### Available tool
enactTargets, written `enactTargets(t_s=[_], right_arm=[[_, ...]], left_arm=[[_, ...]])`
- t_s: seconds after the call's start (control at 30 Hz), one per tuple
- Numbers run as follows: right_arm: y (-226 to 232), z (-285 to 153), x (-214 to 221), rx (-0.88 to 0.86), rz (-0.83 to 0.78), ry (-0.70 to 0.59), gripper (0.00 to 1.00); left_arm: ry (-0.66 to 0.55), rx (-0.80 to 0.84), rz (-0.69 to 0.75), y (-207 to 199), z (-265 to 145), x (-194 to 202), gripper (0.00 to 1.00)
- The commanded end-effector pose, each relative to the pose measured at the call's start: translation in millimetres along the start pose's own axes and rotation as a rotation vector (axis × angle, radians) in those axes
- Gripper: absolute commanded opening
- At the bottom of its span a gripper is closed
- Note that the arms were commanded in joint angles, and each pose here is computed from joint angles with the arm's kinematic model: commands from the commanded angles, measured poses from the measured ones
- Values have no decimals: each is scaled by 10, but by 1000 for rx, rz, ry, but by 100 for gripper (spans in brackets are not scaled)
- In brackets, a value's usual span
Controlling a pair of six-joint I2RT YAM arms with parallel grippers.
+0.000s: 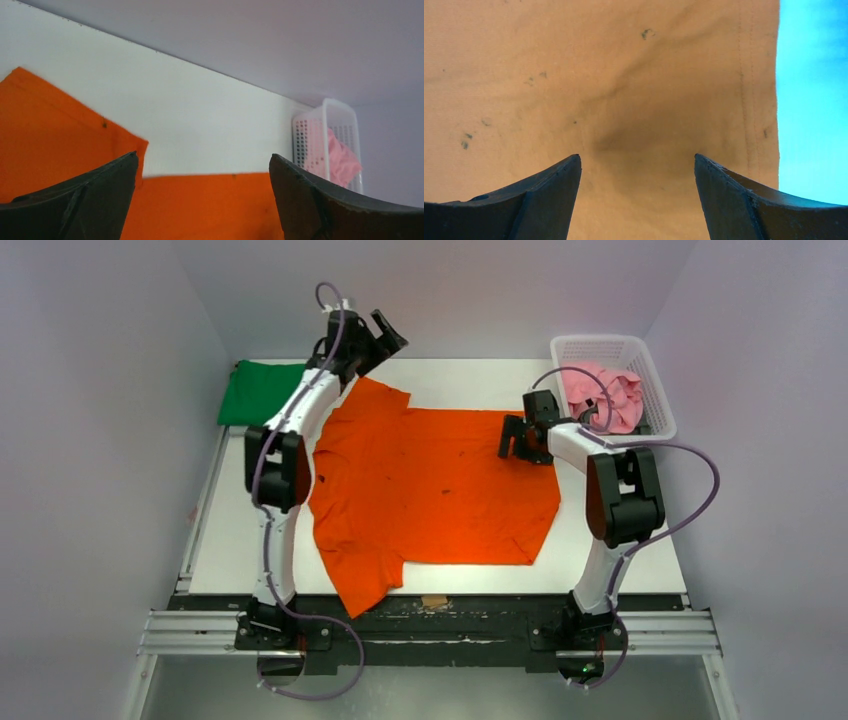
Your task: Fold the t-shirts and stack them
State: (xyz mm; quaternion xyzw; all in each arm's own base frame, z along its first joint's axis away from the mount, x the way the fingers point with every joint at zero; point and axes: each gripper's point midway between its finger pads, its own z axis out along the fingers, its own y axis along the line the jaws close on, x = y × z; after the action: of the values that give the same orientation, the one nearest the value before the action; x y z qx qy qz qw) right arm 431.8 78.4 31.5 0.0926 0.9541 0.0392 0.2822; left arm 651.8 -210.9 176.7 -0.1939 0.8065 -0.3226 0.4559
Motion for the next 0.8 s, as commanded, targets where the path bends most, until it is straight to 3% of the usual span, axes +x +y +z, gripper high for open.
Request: enactTargets(t_s=[0.0, 0.13, 0.27, 0.47, 0.77], right_arm=[[23, -322, -297, 2, 25, -98, 81], [-24, -535, -117, 2, -3, -64, 81], [30, -829, 346, -25, -49, 33, 81], [442, -1122, 1250, -82, -236, 181, 80], [398, -1096, 1892, -161, -151, 263, 79]], left_arm=[[75, -5, 125, -381, -1125, -124, 100], [301, -183, 95, 211, -1572, 628, 100], [435, -262, 39, 600, -1872, 1193, 100], [505, -306, -10, 900, -2070, 1670, 100], [521, -442, -21, 1297, -2142, 1892, 100]])
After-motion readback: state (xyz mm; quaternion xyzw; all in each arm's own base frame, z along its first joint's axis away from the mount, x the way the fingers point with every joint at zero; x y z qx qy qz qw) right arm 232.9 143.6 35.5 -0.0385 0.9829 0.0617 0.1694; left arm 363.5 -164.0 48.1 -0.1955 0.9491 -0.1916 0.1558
